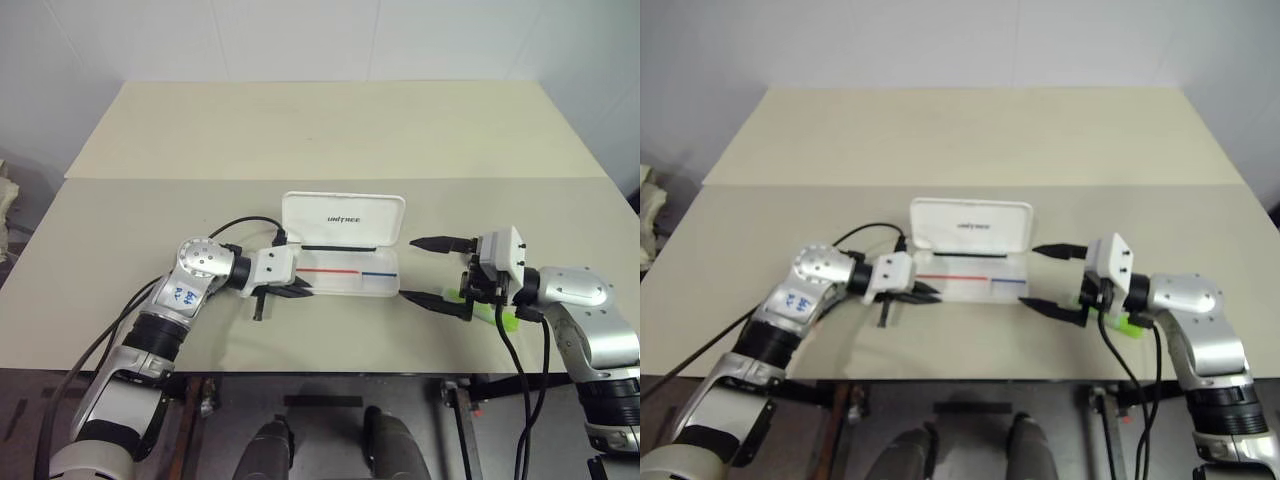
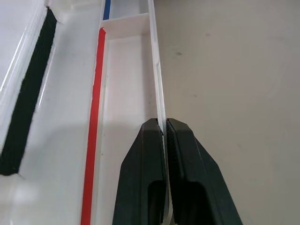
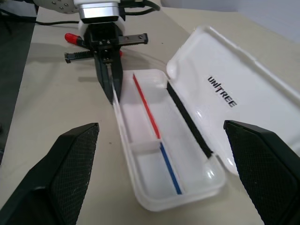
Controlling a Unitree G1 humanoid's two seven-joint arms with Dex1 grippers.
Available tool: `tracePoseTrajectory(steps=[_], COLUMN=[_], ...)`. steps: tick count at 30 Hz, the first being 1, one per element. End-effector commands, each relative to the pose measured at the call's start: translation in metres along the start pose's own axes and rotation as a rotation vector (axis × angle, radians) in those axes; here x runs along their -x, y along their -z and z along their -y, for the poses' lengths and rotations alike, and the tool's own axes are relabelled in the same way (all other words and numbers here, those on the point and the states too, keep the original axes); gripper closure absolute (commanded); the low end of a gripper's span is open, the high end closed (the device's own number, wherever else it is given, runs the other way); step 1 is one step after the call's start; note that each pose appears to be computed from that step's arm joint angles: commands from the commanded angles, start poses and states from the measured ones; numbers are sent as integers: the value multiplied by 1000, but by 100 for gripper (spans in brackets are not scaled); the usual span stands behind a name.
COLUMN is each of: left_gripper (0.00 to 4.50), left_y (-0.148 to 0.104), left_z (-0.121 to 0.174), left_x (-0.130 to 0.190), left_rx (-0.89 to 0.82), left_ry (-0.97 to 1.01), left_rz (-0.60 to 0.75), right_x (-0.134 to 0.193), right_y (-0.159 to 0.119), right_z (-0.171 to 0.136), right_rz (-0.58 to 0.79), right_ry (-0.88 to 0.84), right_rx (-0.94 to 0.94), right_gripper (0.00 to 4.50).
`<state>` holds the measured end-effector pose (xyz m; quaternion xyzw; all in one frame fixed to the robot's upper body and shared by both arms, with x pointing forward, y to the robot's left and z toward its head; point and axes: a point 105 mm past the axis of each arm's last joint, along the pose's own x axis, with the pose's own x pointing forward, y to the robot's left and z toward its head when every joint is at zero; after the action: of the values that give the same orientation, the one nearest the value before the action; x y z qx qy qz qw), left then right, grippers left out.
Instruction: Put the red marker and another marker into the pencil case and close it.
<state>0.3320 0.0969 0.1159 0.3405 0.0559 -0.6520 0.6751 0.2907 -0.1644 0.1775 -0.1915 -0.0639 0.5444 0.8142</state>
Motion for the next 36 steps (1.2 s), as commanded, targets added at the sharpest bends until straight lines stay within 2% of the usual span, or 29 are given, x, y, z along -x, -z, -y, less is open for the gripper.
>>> tracePoseTrajectory(steps=[1,11,14,21,22,24,33,36], left_gripper=[448,448,448,448,391,340,25,25], left_y=[3,-7,-14,-10,-8,-6,-13,-18], left_z=[12,5,9,19,19,19,15,18], left_x=[-2,-20,-27,-25,-24,-21,-15,-13], left_rx=[-11,59,66,72,69,62,41,55], left_ry=[51,-26,-12,28,29,23,-26,-28], left_rz=[-8,25,54,39,34,37,84,112], right_x=[2,-1,-4,-8,-9,-10,-16,-17], right_y=[-16,-15,-15,-15,-15,-16,-19,-19], right_z=[-2,-5,-6,-8,-8,-9,-10,-10], right_rz=[30,39,45,54,58,63,72,74], right_ry=[4,2,-1,-5,-7,-12,-24,-28], right_rx=[47,34,30,26,25,25,18,16], right_gripper=[0,0,0,0,0,0,0,0])
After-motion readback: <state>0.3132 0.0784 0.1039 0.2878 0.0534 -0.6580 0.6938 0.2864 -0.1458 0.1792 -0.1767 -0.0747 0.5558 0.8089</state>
